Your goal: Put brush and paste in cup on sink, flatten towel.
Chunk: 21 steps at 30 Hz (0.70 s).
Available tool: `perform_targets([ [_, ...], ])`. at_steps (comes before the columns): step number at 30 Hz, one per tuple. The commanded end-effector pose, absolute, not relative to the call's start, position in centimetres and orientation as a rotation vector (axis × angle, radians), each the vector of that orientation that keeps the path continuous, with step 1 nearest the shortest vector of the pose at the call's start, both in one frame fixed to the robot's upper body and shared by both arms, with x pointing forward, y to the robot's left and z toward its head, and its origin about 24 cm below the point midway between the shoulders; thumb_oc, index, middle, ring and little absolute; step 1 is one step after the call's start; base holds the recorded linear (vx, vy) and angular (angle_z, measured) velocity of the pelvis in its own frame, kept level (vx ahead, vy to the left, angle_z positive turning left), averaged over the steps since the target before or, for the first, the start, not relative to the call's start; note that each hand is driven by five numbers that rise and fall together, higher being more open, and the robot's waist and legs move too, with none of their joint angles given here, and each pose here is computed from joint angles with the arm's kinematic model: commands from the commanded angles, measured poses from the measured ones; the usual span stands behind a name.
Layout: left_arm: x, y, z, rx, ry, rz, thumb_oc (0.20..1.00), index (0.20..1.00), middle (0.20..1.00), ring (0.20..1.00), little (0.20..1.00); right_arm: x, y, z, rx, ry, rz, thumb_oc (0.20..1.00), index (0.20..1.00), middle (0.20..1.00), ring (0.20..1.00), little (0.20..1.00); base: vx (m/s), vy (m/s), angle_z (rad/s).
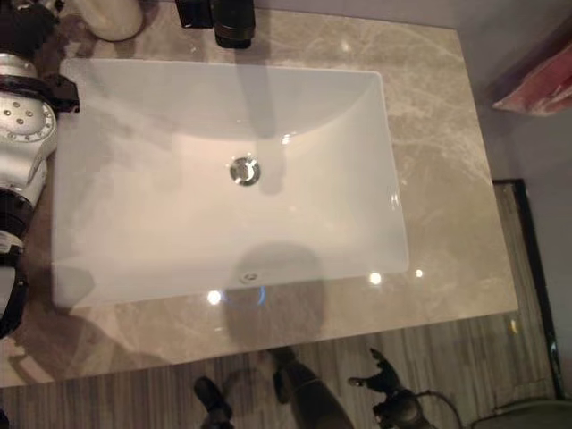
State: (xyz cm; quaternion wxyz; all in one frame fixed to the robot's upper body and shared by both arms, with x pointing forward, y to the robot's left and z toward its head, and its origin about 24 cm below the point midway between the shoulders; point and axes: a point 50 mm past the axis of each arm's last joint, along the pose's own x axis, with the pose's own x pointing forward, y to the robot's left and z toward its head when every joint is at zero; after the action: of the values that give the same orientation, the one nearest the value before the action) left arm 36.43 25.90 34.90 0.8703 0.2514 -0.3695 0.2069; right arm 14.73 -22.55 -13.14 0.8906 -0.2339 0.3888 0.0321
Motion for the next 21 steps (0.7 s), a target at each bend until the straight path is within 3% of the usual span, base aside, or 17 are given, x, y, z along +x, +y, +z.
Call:
perform_targets([
  [1, 37.0, 23.4, 34.2, 0.490, -0.834, 0.364, 0.200, 0.200, 0.200, 0.200, 0.200, 15.0, -23.3, -12.7, -0.500, 0.782, 0.046, 1.000, 1.000, 1.000, 1.000, 1.000, 0.00, 0.000, 0.00],
  [21, 37.3, 25.4, 31.6, 0.500, -0.752, 0.648, 0.200, 0.200, 0.200, 0.200, 0.200, 15.1, -23.7, -12.6, -0.557, 0.776, 0.068, 1.000, 1.000, 1.000, 1.000, 1.000, -0.02, 0.007, 0.02],
])
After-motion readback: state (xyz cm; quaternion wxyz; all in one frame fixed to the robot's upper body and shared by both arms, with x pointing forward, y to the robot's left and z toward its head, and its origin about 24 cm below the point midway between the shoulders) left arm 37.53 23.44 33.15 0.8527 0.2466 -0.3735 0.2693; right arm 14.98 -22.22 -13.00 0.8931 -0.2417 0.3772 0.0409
